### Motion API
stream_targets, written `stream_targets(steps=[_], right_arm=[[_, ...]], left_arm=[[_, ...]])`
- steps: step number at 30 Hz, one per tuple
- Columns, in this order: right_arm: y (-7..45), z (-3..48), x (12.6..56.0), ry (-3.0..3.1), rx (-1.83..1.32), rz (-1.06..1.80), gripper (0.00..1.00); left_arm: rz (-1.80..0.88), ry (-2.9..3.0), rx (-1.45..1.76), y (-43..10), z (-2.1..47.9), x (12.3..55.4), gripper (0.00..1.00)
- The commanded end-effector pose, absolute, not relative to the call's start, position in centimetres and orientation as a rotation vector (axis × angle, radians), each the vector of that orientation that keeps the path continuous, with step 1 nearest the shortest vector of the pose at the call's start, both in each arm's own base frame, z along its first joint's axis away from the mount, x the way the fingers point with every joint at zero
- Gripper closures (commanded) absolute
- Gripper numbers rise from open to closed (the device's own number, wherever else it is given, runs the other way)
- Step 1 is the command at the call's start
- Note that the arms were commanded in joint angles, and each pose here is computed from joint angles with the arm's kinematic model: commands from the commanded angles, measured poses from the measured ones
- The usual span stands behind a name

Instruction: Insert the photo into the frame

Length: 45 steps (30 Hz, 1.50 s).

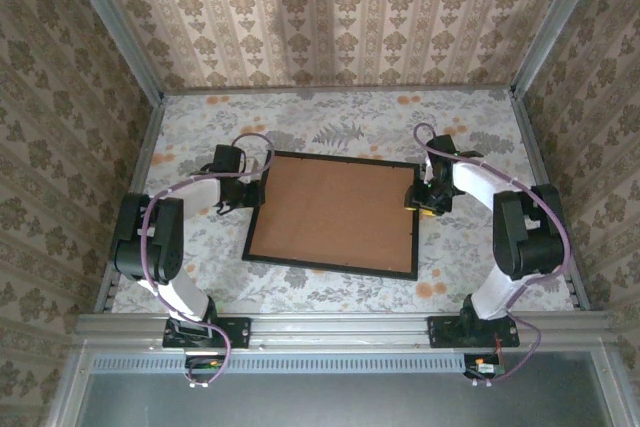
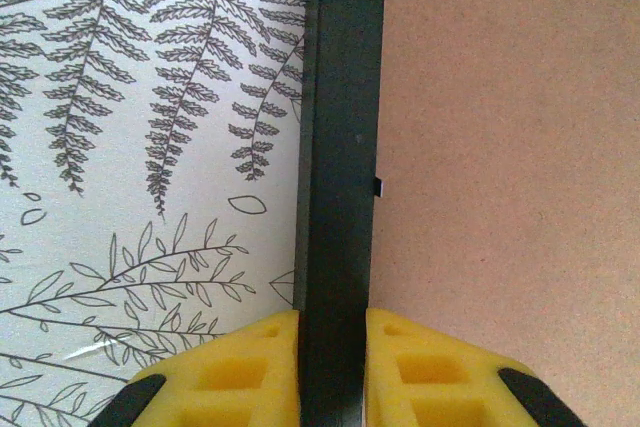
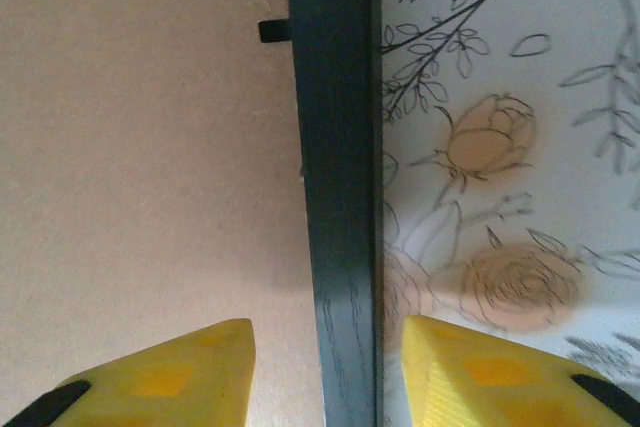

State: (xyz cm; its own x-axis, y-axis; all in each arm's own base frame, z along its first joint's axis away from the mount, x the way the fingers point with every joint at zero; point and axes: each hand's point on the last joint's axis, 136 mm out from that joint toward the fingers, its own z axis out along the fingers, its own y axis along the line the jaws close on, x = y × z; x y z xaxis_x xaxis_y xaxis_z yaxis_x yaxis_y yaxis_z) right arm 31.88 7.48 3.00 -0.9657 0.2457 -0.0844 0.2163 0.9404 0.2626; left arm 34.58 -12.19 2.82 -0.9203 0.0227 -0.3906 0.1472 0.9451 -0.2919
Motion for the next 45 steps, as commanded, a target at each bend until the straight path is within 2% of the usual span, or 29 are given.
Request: stream_targets(steps=[1,13,23,29,35,45], right_arm=[[7.8,3.1,33.4,2.942,0.373,0.433,0.59],[6.8,2.1,33.1,2.973,0.353,0.348,0.76],[5.3,2.1,33.4,2.968,0.338,0.222,0.80],[5.2,2.1,33.7,2.963,0.332,0.206,0.81],[5.1,2.3,33.8,2.954,0.324,0.201,0.81],[5.5,2.1,33.9,2.955,0.316,0.236,0.81]], left_arm=[[-0.460,2.805,0.112,-12.2,2.0,31.8,0.80],[-0.460,2.805,0.107,-12.2,2.1,31.8,0.79],[-0.496,2.801,0.075,-12.5,2.5,29.8,0.77],[-0.505,2.798,0.068,-12.7,2.8,28.6,0.69],[-0.428,2.753,0.026,-11.2,4.0,29.6,0.53],[-0.484,2.646,-0.081,-10.1,6.7,33.2,0.47]])
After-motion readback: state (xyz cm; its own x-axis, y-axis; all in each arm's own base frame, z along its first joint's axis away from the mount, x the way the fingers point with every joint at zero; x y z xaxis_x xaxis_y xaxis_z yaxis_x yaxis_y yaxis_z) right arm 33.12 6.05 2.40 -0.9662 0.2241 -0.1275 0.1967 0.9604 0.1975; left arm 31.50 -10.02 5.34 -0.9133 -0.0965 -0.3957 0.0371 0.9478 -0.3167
